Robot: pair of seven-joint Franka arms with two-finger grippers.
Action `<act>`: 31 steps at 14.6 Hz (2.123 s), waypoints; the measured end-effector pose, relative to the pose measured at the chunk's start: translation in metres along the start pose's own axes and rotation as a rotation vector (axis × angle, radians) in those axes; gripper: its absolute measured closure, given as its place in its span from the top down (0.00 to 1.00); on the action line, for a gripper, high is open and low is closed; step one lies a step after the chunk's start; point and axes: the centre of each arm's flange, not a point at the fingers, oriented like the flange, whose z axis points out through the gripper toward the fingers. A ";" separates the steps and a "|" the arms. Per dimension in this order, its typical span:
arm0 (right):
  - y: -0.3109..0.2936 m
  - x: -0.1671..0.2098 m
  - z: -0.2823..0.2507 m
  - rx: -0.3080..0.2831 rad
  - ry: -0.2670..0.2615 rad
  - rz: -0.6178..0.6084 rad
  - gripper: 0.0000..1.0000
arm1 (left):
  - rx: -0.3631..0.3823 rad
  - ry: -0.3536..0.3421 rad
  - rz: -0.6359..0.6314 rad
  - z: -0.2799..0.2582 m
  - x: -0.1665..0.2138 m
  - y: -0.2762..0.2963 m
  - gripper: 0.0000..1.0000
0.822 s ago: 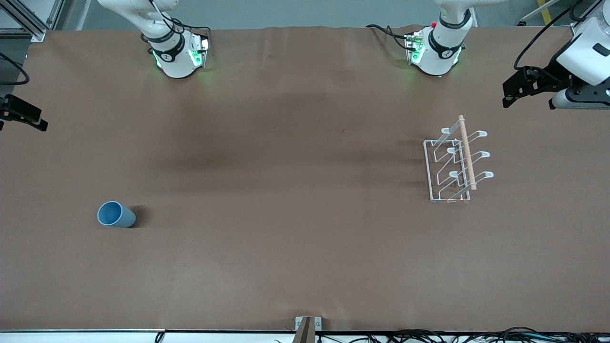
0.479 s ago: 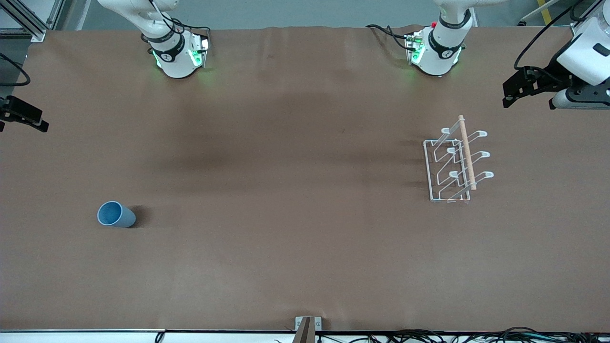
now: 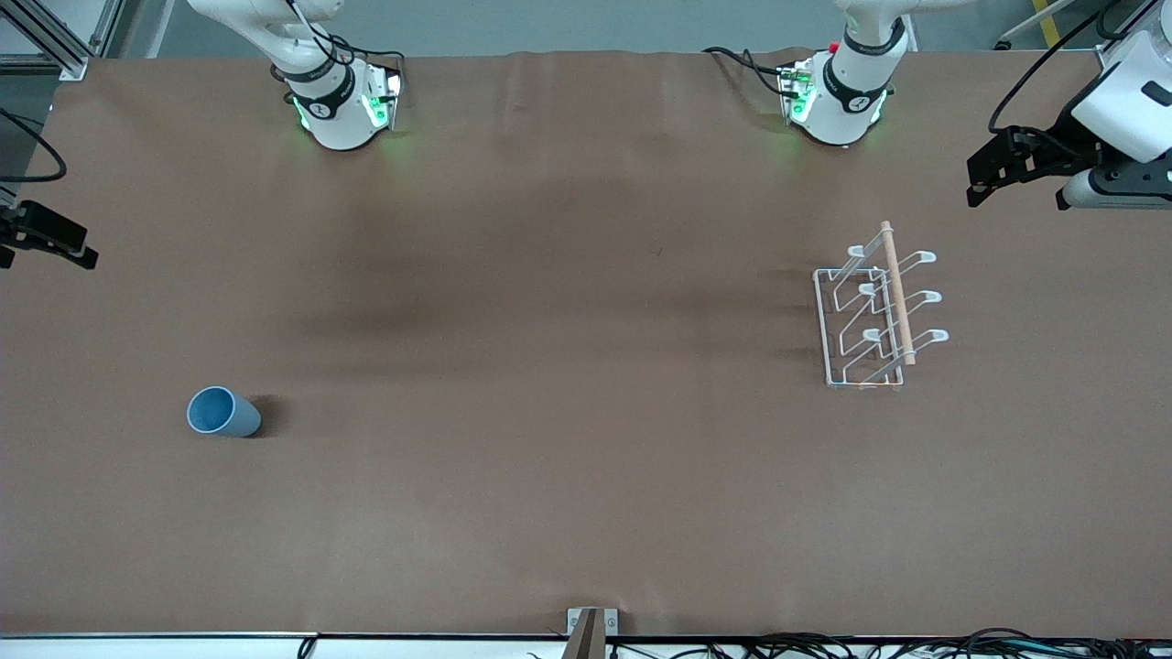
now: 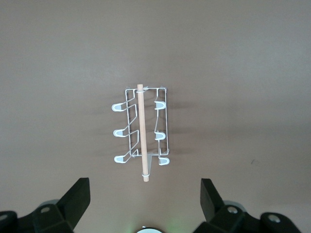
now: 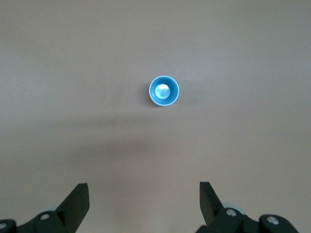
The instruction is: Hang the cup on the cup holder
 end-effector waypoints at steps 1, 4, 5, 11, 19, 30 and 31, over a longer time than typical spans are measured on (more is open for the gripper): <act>0.004 0.003 0.010 -0.001 0.007 0.006 1.00 | 0.000 -0.003 0.000 0.002 0.001 0.000 1.00; 0.019 0.017 0.055 -0.004 0.005 0.030 1.00 | -0.002 -0.010 -0.001 0.005 0.005 -0.001 1.00; 0.025 0.025 0.074 -0.006 0.001 0.037 1.00 | -0.002 -0.010 0.000 0.006 0.005 -0.001 1.00; 0.065 0.065 0.197 -0.011 -0.058 0.085 1.00 | -0.003 -0.016 0.005 0.008 0.007 0.001 1.00; 0.082 0.085 0.300 0.046 -0.063 0.077 0.94 | -0.005 -0.020 0.010 0.011 0.011 0.003 1.00; 0.071 0.079 0.385 0.073 -0.044 0.074 0.71 | -0.008 -0.022 0.011 0.012 0.015 0.003 1.00; 0.071 0.079 0.388 0.072 -0.043 0.075 0.61 | -0.008 -0.021 0.011 0.012 0.015 0.003 1.00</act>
